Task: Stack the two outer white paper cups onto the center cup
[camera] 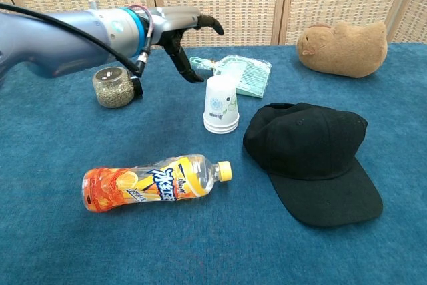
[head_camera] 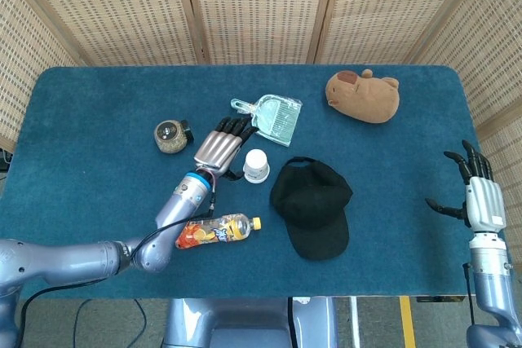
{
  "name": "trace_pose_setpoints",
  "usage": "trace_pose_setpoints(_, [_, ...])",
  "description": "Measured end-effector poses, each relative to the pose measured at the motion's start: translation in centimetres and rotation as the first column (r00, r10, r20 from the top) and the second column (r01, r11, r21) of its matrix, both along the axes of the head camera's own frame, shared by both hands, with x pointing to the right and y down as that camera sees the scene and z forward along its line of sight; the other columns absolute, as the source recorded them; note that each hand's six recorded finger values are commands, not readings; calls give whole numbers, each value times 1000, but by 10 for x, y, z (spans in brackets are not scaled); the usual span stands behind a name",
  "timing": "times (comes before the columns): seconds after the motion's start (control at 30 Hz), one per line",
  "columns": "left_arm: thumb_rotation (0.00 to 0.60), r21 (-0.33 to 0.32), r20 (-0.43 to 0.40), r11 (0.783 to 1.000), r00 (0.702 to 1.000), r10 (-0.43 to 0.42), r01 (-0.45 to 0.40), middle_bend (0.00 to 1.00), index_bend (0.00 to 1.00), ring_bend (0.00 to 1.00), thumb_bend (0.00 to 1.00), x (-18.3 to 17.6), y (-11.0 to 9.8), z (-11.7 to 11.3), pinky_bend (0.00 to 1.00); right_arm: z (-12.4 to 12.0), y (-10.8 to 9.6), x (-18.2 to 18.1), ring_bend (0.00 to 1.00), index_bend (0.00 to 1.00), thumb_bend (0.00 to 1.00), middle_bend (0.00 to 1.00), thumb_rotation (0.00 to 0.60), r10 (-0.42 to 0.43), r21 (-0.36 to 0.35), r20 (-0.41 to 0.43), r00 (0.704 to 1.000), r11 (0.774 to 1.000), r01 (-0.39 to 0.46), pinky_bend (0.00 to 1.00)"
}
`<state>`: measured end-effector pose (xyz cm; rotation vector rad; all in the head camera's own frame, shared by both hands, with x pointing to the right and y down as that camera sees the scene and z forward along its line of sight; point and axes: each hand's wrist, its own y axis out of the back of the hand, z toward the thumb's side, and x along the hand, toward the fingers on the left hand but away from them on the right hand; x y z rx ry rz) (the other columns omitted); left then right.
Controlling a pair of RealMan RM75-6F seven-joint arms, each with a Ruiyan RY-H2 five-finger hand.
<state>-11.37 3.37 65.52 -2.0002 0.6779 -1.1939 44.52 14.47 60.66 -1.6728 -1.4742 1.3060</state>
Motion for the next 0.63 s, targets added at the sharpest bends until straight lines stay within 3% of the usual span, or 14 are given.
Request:
trace_pose_setpoints(0.2, [600,63,-6,998,1000,-23,23,0,35,0,255,-34,18,-16,0,-1,1,-1,0,219,147,0,600,-15,-8,-4,1000,1000,15,0])
trace_pose_setpoints(0.4, [600,162,41,984,996,-76,68,0,8,0,255,-89,43,-30,0,-5,3,-7,0,215,146,0,600,-40,-1,-17,999,999,40,0])
trace_pose_setpoints(0.63, [600,244,128,959,975,-180,145,0,7,0,255,-168,93,-38,0,-10,6,-13,0,206,146,0,600,-72,17,-76,994,997,74,0])
